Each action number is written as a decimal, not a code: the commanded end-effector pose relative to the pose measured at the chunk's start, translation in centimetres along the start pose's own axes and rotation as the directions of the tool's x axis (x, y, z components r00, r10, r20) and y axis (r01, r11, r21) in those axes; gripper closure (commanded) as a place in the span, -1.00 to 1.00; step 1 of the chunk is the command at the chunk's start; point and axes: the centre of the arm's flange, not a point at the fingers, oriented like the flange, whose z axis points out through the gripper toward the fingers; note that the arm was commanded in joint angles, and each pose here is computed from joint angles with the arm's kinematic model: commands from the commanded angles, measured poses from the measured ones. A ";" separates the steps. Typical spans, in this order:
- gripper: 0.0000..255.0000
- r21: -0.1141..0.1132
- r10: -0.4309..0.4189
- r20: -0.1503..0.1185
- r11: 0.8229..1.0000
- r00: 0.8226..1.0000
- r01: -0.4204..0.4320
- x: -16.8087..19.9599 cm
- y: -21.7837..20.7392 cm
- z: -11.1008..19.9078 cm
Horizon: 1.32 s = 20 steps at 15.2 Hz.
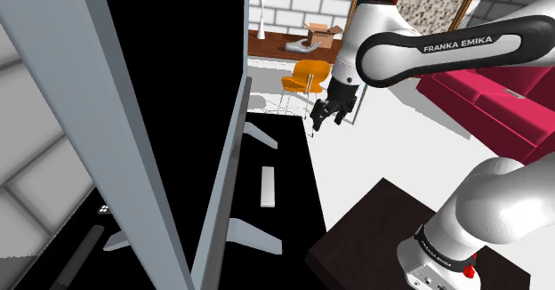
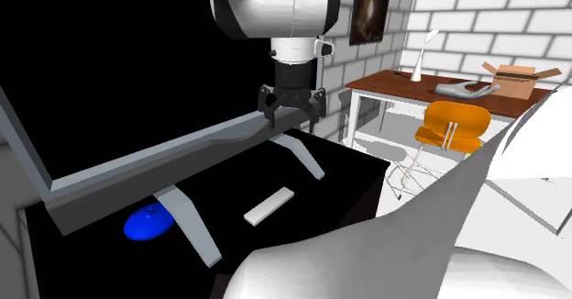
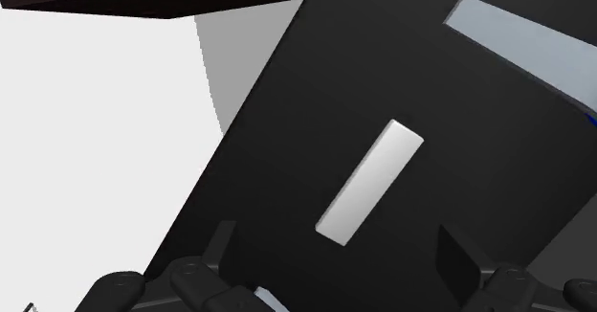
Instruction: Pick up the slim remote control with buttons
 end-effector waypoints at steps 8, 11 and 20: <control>-1.00 -0.021 0.114 0.023 0.993 0.993 -0.114 4.2 -3.8 10.5; -1.00 -0.029 0.152 0.031 0.988 0.988 -0.151 5.5 -4.8 14.2; -1.00 -0.055 0.263 0.053 0.964 0.963 -0.260 9.4 -7.4 25.4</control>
